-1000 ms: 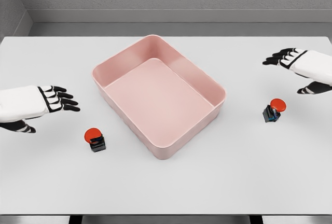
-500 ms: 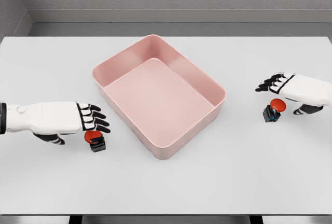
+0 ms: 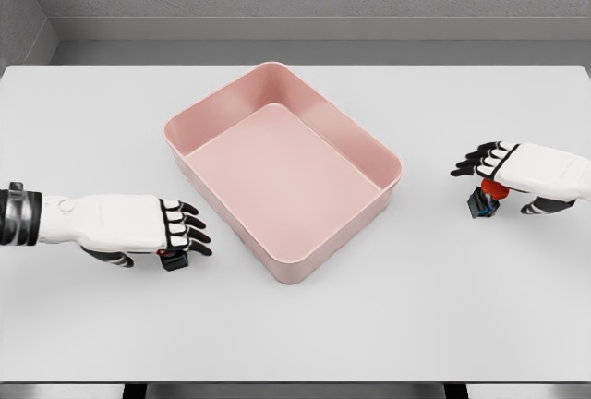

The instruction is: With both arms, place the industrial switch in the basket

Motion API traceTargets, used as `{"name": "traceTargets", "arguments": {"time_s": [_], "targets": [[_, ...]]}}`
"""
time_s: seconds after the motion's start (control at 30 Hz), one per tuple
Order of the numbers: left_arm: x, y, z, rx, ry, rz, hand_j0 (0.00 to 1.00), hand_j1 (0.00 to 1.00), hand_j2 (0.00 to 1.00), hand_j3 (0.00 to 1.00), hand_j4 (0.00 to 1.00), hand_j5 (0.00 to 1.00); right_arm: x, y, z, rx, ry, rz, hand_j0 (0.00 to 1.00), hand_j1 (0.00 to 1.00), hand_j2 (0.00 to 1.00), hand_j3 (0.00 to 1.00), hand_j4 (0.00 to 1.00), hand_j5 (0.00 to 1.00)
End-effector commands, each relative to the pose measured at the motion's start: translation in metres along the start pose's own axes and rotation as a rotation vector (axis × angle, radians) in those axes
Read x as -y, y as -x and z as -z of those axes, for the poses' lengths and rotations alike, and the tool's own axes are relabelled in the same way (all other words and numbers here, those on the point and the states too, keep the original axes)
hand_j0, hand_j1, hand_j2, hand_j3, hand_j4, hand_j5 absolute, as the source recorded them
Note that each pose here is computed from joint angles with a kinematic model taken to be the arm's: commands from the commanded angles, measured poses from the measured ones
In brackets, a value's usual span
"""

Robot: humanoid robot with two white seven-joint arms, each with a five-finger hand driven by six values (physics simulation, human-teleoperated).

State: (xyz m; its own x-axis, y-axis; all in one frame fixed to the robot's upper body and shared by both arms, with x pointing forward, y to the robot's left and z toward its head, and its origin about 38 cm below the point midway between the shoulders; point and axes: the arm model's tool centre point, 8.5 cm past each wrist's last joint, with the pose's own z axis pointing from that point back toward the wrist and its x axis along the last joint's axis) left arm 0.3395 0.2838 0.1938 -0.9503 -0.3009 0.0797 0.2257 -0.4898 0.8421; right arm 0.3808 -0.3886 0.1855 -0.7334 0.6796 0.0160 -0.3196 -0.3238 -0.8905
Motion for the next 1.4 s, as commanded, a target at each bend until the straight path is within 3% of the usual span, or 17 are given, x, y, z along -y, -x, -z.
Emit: {"name": "traceTargets", "arguments": {"time_s": [0.0, 0.23, 0.43, 0.57, 0.83, 0.97, 1.1, 1.37], "targets": [[-0.004, 0.0, 0.006, 0.013, -0.006, 0.01, 0.87, 0.87, 0.87, 0.87, 0.87, 0.87, 0.004, -0.002, -0.001, 0.007, 0.008, -0.003, 1.0, 1.0, 1.0, 1.0, 1.0, 1.0], [-0.006, 0.0, 0.012, 0.024, -0.007, 0.021, 0.83, 0.83, 0.83, 0.83, 0.83, 0.83, -0.002, -0.005, 0.001, 0.014, -0.011, 0.001, 1.0, 1.0, 1.0, 1.0, 1.0, 1.0], [-0.005, 0.0, 0.012, 0.022, 0.0, 0.028, 0.77, 0.77, 0.77, 0.77, 0.77, 0.77, 0.0, -0.006, 0.004, 0.018, -0.004, 0.0, 0.76, 0.76, 0.76, 0.76, 0.76, 0.76], [-0.002, 0.005, 0.008, 0.003, 0.007, 0.024, 0.77, 0.77, 0.77, 0.77, 0.77, 0.77, 0.0, -0.007, 0.004, 0.022, -0.004, -0.001, 0.7, 0.7, 0.7, 0.7, 0.7, 0.7], [0.001, 0.006, 0.005, -0.006, 0.018, 0.031, 0.77, 0.77, 0.77, 0.77, 0.77, 0.77, 0.001, -0.011, 0.006, 0.035, -0.003, -0.007, 0.69, 0.69, 0.69, 0.69, 0.69, 0.69], [0.001, 0.006, 0.004, -0.008, 0.019, 0.03, 0.74, 0.74, 0.74, 0.74, 0.74, 0.74, 0.001, -0.011, 0.006, 0.033, -0.012, -0.017, 0.58, 0.58, 0.58, 0.58, 0.58, 0.58], [0.002, 0.006, 0.004, -0.008, 0.021, 0.03, 0.67, 0.67, 0.67, 0.67, 0.67, 0.67, 0.001, -0.011, 0.006, 0.032, -0.014, -0.02, 0.57, 0.57, 0.57, 0.57, 0.57, 0.57], [0.004, 0.005, 0.005, -0.004, 0.03, 0.039, 0.66, 0.66, 0.66, 0.66, 0.66, 0.66, 0.003, -0.009, 0.005, 0.026, -0.007, -0.023, 0.52, 0.52, 0.52, 0.52, 0.52, 0.52]]}}
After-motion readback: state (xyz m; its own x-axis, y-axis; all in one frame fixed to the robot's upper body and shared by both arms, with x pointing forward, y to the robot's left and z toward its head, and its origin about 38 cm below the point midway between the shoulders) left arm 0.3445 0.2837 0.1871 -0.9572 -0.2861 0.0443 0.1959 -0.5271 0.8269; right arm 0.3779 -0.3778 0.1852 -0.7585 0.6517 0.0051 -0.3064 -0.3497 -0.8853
